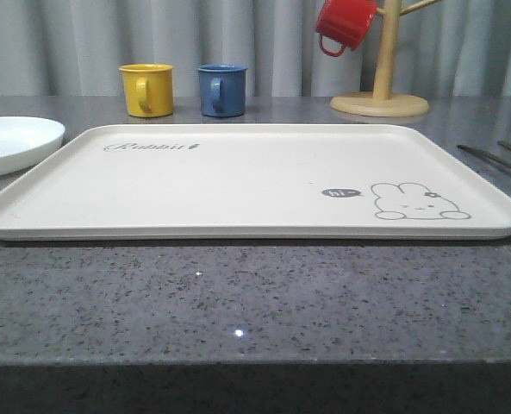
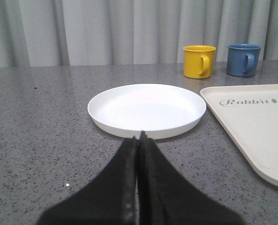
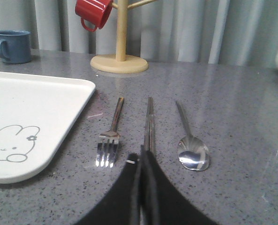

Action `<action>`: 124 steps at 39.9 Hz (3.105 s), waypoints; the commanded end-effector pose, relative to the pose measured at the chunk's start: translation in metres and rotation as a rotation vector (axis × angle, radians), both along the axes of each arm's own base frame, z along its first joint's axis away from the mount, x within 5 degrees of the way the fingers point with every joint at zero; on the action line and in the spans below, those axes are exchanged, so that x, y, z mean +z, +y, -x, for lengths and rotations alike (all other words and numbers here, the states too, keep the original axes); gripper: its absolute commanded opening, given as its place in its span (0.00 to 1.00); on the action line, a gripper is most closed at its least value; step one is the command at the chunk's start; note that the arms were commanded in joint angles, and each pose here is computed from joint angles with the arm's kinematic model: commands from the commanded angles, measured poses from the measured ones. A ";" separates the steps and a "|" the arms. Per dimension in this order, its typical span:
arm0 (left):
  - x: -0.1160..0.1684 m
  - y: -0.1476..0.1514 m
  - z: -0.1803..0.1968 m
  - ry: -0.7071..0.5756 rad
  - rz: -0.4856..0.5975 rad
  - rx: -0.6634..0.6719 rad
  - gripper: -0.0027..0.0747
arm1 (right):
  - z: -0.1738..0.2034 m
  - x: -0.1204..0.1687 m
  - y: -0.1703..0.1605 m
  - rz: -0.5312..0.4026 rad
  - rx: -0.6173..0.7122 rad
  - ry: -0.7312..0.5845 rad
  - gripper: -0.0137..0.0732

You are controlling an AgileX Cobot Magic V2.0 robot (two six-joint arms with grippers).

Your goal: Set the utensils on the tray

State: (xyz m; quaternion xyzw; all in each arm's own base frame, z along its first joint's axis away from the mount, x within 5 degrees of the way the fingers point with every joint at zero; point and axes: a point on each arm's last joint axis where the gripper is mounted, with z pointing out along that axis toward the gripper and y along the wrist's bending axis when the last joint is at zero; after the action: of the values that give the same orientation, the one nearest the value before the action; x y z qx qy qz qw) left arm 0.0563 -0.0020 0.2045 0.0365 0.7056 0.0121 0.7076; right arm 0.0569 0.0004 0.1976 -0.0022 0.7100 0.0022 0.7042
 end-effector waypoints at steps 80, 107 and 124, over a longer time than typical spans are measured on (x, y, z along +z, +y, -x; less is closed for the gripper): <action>0.140 -0.001 -0.112 0.726 -0.074 0.013 0.67 | -0.072 0.137 0.000 0.001 -0.007 0.475 0.73; 0.077 0.086 -0.299 0.970 0.261 0.033 0.67 | -0.072 0.137 0.000 0.001 -0.007 0.475 0.73; 0.084 0.087 -0.301 0.937 0.244 0.040 0.01 | -0.072 0.137 0.000 0.001 -0.007 0.475 0.73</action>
State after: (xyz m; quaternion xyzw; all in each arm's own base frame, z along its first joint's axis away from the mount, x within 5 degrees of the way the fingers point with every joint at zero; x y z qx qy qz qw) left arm 0.3590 0.0873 0.2497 -0.0606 0.9637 -0.0841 0.2462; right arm 0.1240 0.0008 0.3221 -0.0027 0.8768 0.0015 0.4809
